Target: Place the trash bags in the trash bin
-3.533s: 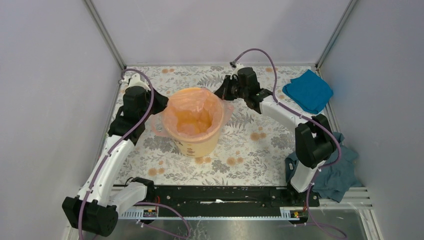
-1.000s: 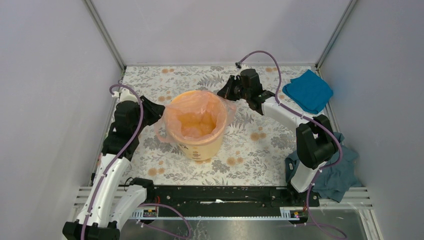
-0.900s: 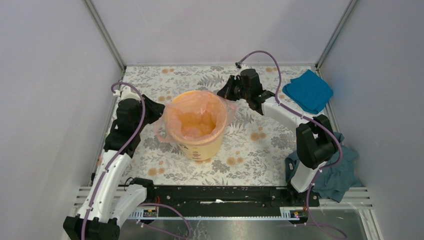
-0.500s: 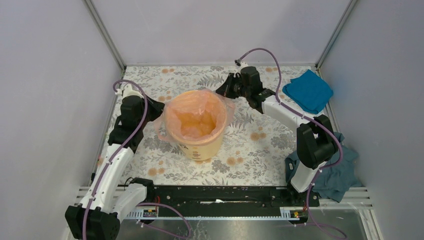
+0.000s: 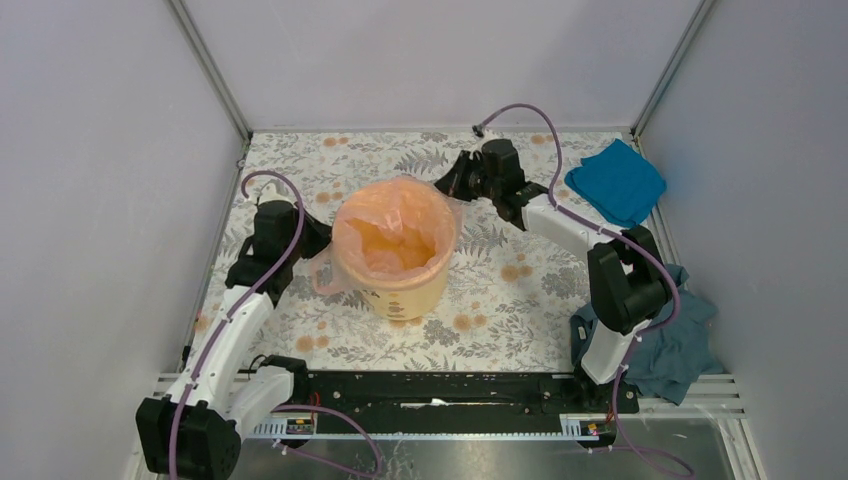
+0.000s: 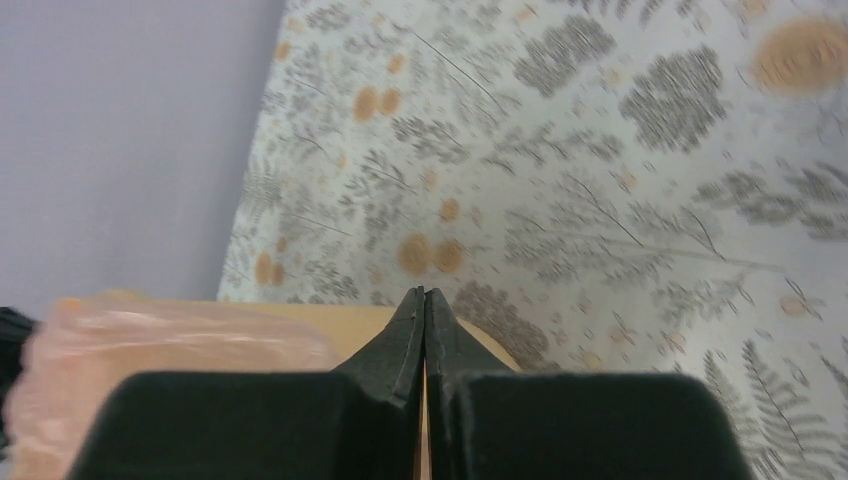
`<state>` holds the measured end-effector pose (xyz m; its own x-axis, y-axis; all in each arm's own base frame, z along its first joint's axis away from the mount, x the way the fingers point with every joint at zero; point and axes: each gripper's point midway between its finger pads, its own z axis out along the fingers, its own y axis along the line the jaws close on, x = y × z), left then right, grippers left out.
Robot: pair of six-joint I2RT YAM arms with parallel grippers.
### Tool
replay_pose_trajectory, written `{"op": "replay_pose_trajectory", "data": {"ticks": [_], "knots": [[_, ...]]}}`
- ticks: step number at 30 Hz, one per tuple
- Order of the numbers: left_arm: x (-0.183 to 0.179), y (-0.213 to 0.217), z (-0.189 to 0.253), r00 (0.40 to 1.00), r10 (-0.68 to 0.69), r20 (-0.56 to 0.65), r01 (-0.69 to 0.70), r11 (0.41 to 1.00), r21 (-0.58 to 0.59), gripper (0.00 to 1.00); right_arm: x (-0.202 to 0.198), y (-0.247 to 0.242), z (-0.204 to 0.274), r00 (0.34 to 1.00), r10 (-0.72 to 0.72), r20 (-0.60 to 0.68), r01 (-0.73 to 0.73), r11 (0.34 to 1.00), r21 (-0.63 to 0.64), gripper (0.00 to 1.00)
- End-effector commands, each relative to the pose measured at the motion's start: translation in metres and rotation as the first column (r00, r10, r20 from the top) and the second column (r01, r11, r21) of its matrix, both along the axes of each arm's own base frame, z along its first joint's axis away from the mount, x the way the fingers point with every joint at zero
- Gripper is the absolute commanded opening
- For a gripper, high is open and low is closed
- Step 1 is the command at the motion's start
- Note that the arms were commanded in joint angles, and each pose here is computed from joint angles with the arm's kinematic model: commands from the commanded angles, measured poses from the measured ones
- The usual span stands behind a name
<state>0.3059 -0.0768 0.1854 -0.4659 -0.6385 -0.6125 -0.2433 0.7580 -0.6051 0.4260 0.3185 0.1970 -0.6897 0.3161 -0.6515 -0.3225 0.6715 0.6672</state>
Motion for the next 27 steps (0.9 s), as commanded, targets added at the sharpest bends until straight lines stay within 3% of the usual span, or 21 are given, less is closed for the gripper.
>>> {"op": "replay_pose_trajectory", "data": {"ticks": [1, 5, 10, 14, 19, 23, 27], "knots": [[0.006, -0.005, 0.039, 0.996, -0.054, 0.074, 0.053, 0.998, 0.016, 0.00, -0.004, -0.020, -0.033, 0.998, -0.053, -0.042, 0.052, 0.998, -0.032, 0.00], [0.011, -0.006, 0.036, 0.997, -0.053, 0.055, 0.052, 0.998, 0.020, 0.00, -0.013, -0.024, -0.036, 0.997, -0.046, -0.062, 0.044, 0.998, -0.040, 0.00], [0.003, -0.002, -0.019, 0.998, -0.020, -0.065, 0.021, 1.000, 0.016, 0.00, -0.014, -0.018, 0.002, 1.000, -0.013, -0.011, 0.013, 1.000, 0.004, 0.00], [-0.002, 0.000, -0.034, 0.996, -0.018, -0.092, 0.020, 0.999, 0.025, 0.00, -0.018, -0.029, 0.038, 0.999, 0.010, 0.036, -0.012, 0.999, 0.050, 0.03], [0.003, -0.003, -0.025, 0.996, -0.043, -0.076, 0.046, 0.998, 0.036, 0.00, -0.021, -0.070, 0.066, 0.997, 0.042, 0.065, -0.052, 0.986, 0.160, 0.45], [0.009, -0.008, -0.024, 0.994, -0.075, -0.079, 0.078, 0.996, 0.036, 0.00, -0.036, -0.075, 0.057, 0.984, 0.175, 0.046, -0.180, 0.966, 0.183, 0.67], [0.015, -0.019, -0.034, 0.985, -0.123, -0.122, 0.124, 0.992, -0.004, 0.00, -0.042, -0.068, 0.038, 0.979, 0.204, -0.015, -0.193, 0.944, 0.266, 0.77]]}}
